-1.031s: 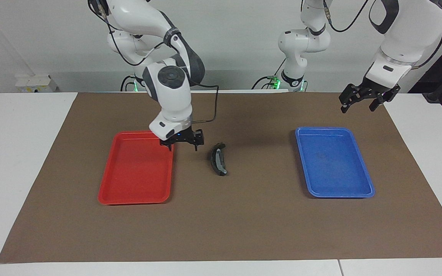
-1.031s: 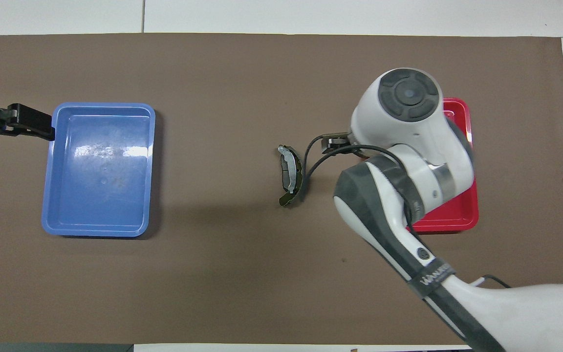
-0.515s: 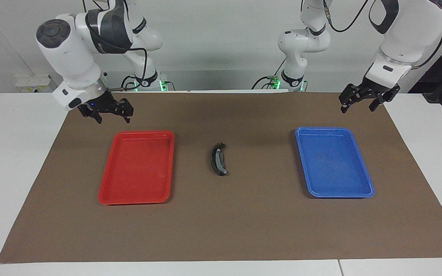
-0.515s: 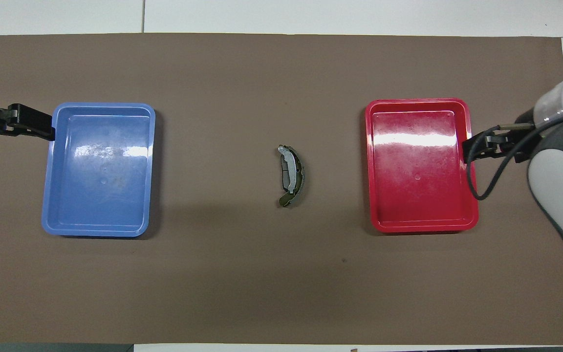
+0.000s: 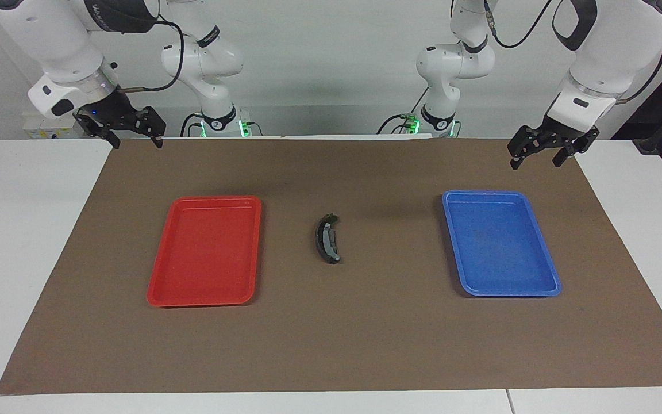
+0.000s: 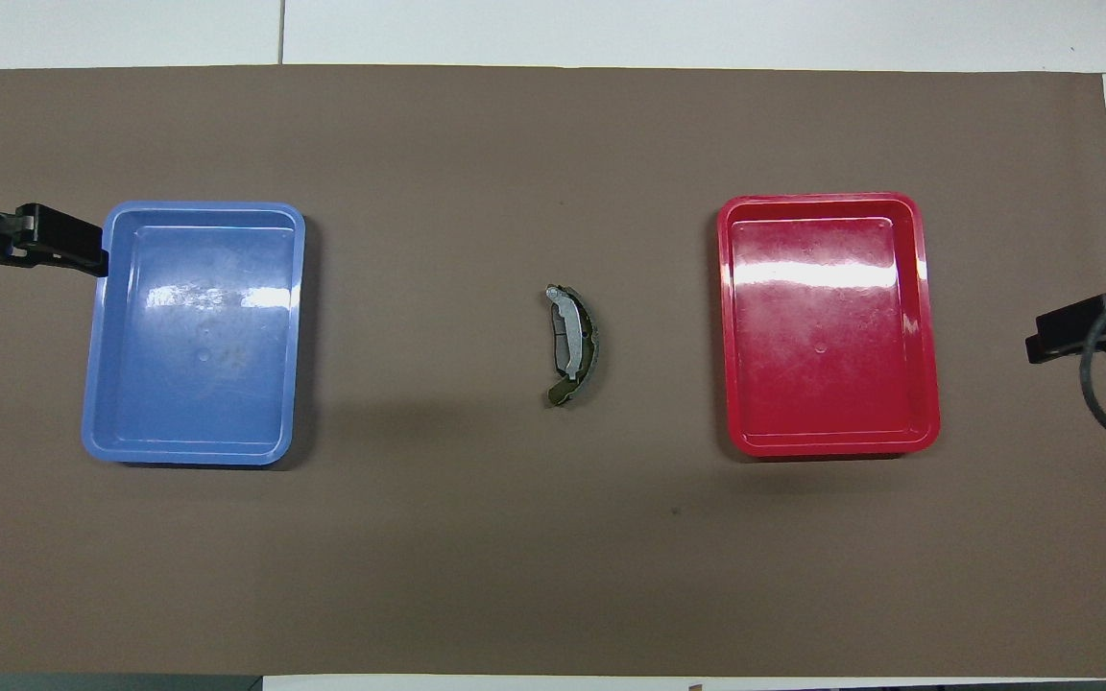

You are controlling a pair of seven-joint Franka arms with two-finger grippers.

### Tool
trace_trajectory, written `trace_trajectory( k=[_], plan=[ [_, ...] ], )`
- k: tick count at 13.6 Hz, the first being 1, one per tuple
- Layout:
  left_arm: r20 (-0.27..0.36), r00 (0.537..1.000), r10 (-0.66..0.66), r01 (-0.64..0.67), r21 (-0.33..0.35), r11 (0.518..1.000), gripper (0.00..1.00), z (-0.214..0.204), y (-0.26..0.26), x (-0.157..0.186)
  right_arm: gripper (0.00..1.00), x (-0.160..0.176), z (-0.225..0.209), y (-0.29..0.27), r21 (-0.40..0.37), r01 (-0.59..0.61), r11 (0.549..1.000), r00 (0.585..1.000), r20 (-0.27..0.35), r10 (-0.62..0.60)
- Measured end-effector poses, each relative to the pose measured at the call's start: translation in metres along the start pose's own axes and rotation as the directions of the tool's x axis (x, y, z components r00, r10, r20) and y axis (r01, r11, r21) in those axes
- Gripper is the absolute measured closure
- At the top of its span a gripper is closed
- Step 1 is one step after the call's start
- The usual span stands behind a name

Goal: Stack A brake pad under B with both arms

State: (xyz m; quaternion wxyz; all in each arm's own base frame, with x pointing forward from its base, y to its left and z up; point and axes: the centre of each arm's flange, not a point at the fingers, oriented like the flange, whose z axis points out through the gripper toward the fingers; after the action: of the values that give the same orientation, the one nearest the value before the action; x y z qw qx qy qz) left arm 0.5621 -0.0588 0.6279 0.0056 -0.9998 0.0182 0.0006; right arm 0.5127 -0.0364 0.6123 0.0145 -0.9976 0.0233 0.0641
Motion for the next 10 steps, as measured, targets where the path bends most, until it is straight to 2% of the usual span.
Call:
trace_trajectory(
  k=[3, 8, 10],
  plan=[
    [0.001, 1.000, 0.008, -0.008, 0.000, 1.000, 0.00, 0.0002, 0.0000, -0.0001, 0.00, 0.0019, 0.0015, -0.0004, -0.002, 0.001, 1.000, 1.000, 0.000, -0.001],
    [0.016, 1.000, 0.016, -0.016, 0.001, 1.000, 0.00, 0.0014, 0.0003, -0.0017, 0.00, 0.0079, -0.0033, -0.0021, -0.030, 0.007, 1.000, 0.999, -0.052, -0.008],
    [0.027, 0.999, 0.020, -0.020, 0.001, 1.000, 0.00, 0.0021, 0.0011, -0.0033, 0.00, 0.0083, -0.0038, -0.0021, -0.039, 0.008, 0.999, 0.998, -0.055, -0.010]
  ],
)
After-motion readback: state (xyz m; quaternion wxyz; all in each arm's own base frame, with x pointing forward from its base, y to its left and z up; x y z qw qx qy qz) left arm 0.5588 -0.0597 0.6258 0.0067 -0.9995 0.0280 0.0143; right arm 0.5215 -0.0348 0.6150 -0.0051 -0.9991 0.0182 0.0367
